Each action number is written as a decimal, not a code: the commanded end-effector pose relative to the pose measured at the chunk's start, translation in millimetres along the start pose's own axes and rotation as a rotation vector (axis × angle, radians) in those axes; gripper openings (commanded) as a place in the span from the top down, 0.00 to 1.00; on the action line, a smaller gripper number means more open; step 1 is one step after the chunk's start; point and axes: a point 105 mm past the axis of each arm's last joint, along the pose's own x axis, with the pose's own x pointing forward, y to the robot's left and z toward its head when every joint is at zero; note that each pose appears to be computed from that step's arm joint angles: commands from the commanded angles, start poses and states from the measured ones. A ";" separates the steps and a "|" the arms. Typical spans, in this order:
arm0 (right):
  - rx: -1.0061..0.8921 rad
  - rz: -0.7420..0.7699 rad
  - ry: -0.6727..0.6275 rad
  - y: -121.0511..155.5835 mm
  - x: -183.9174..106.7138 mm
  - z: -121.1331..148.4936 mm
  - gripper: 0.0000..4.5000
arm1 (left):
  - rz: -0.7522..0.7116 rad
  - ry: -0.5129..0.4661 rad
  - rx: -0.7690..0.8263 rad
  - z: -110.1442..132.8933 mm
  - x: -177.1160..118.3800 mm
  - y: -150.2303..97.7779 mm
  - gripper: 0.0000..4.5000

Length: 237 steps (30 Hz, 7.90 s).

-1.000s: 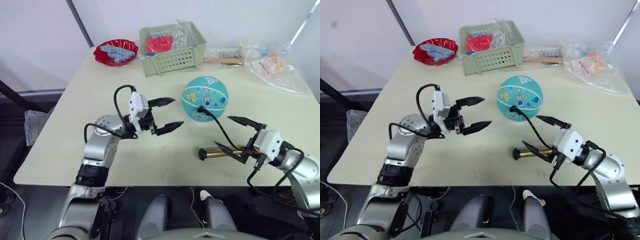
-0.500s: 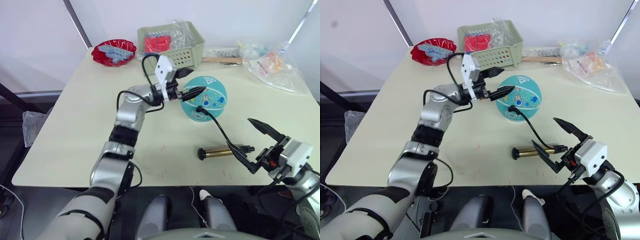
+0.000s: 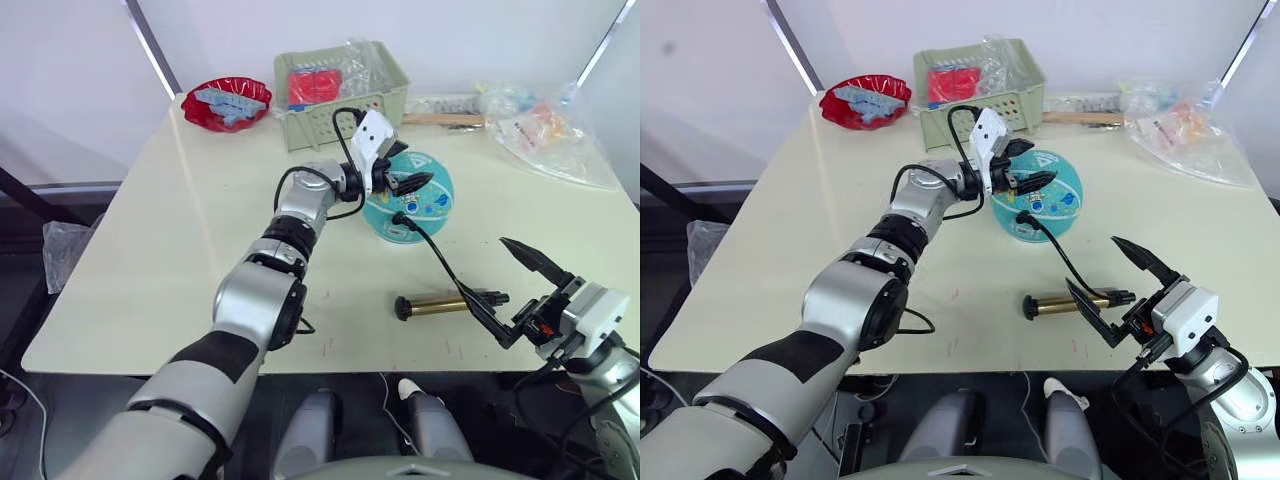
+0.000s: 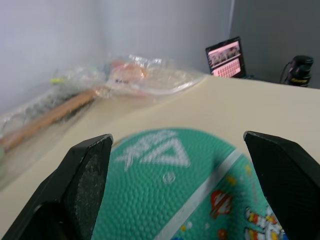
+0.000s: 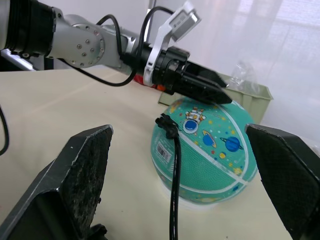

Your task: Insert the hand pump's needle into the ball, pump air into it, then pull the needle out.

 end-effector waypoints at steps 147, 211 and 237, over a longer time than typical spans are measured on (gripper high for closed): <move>-0.314 -0.292 0.206 -95.9 33.5 -12.5 0.93 | -0.136 -0.293 0.119 61.4 -82.6 -15.7 0.00; 0.194 -0.333 0.304 -116.1 -28.9 -20.1 0.03 | -0.276 -0.002 0.015 -23.1 -220.4 -67.2 0.00; 0.129 -0.128 0.380 -94.2 -114.2 -76.0 0.03 | 0.098 0.114 -0.079 -78.7 -271.2 -52.2 0.00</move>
